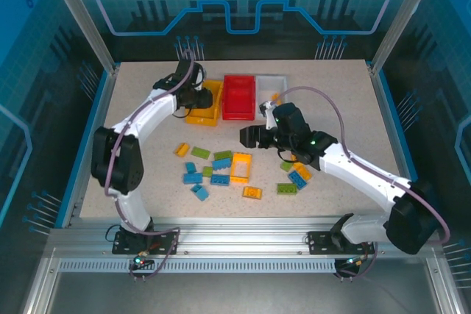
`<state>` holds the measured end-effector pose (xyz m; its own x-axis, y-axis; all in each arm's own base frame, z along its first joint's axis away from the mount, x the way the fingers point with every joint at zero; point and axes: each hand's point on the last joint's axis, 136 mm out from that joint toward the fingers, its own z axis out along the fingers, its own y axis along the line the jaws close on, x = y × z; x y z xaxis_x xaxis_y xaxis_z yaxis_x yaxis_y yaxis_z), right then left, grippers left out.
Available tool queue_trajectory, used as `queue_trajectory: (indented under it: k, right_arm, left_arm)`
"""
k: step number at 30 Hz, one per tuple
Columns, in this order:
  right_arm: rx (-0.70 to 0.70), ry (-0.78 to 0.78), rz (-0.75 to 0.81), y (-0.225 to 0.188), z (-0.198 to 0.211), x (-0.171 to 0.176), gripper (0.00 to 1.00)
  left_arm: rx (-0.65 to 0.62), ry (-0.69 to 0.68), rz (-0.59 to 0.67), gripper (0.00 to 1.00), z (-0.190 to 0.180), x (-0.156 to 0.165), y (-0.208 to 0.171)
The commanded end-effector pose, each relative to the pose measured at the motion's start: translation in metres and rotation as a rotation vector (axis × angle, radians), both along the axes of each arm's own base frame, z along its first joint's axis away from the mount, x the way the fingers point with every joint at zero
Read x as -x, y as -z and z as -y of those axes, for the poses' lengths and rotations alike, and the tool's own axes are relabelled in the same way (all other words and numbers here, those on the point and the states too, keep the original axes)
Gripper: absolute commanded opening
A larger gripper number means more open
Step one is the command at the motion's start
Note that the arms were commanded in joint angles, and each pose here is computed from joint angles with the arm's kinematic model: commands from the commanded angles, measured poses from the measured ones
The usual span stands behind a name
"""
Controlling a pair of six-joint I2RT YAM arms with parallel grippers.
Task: Sort the legos into containers by color
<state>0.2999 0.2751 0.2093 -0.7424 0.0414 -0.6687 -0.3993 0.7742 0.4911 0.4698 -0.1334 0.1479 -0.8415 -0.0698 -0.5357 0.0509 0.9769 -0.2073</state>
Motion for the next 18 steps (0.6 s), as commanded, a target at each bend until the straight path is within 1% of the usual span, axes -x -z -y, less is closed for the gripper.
queue_trajectory:
  k: [1, 3, 7, 10, 12, 15, 18]
  right_arm:
    - [-0.054, -0.017, 0.064, -0.027, -0.022, -0.013, 0.75]
    - [-0.053, -0.021, 0.063, -0.029, -0.029, -0.016, 0.75]
    - [-0.046, -0.024, 0.059, -0.029, -0.037, -0.02, 0.75]
    - [-0.04, -0.025, 0.051, -0.026, -0.039, -0.02, 0.75]
    - [-0.038, -0.026, 0.048, -0.025, -0.039, -0.02, 0.75]
    - [-0.021, -0.02, 0.044, -0.023, -0.036, -0.019, 0.75]
    - [0.003, -0.001, 0.045, -0.022, -0.029, -0.017, 0.75]
  left_arm:
    - [0.032, -0.018, -0.118, 0.29, -0.007, -0.005, 0.026]
    - [0.052, -0.02, -0.152, 0.29, -0.007, -0.013, 0.04]
    - [0.081, -0.011, -0.208, 0.31, -0.001, -0.017, 0.063]
    - [0.096, -0.016, -0.231, 0.37, 0.002, -0.016, 0.071]
    - [0.101, -0.022, -0.231, 0.46, 0.002, -0.016, 0.07]
    - [0.111, -0.028, -0.2, 0.53, 0.002, -0.017, 0.055]
    - [0.123, -0.03, -0.159, 0.55, 0.002, -0.017, 0.032]
